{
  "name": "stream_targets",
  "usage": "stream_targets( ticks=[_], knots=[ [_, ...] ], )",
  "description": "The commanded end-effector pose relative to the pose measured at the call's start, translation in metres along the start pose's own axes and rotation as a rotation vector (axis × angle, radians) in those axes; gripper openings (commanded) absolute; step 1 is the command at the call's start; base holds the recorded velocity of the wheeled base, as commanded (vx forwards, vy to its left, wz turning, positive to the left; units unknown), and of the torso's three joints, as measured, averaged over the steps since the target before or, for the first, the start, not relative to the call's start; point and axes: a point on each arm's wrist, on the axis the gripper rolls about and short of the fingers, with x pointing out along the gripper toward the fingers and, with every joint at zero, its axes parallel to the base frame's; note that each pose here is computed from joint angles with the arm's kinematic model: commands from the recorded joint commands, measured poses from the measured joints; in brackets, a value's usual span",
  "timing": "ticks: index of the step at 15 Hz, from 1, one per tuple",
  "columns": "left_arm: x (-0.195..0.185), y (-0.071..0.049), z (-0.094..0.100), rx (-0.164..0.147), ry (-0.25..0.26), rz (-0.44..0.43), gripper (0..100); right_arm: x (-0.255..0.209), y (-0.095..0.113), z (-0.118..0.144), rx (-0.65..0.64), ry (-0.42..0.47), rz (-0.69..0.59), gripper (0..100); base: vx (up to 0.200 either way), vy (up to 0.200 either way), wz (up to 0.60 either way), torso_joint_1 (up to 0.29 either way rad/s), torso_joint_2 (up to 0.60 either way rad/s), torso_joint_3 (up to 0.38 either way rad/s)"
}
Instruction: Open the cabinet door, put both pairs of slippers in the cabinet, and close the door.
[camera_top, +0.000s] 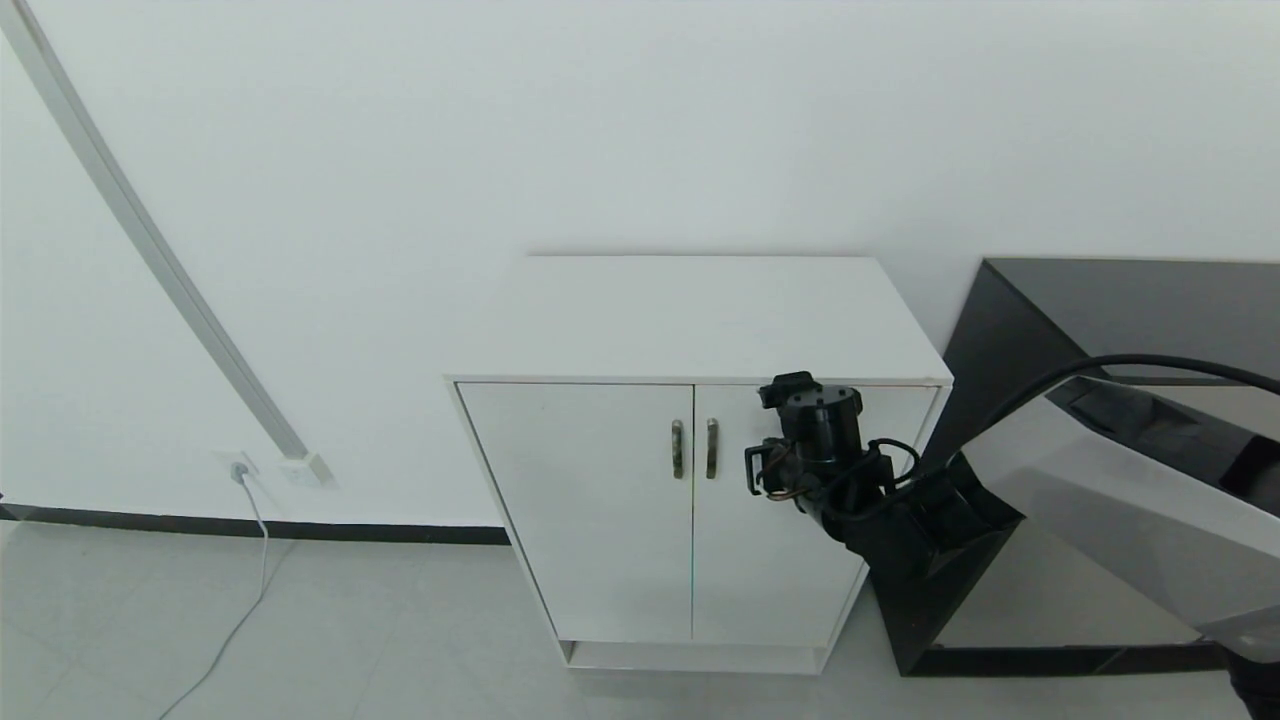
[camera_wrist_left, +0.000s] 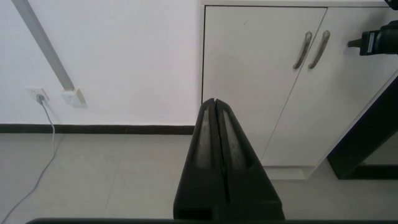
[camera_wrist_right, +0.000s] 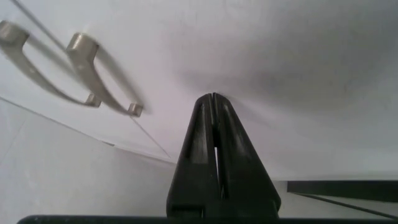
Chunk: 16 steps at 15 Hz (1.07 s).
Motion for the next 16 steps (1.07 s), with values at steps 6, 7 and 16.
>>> stream_targets(
  ticks=[6, 7, 16],
  knots=[
    [0.000, 0.000, 0.000, 0.000, 0.002, 0.001, 0, -0.126, -0.041, 0.035, 0.035, -0.098, 0.010, 0, 0.000, 0.000, 0.00, 0.000, 0.00, 0.000],
    [0.000, 0.000, 0.000, 0.000, 0.002, 0.001, 0, -0.144, -0.057, 0.038, 0.044, -0.110, -0.027, 0, 0.000, 0.000, 0.00, 0.000, 0.00, 0.000],
    [0.000, 0.000, 0.000, 0.000, 0.002, 0.001, 0, -0.264, -0.156, -0.027, 0.066, -0.011, -0.299, 0, 0.000, 0.000, 0.00, 0.000, 0.00, 0.000]
  ],
)
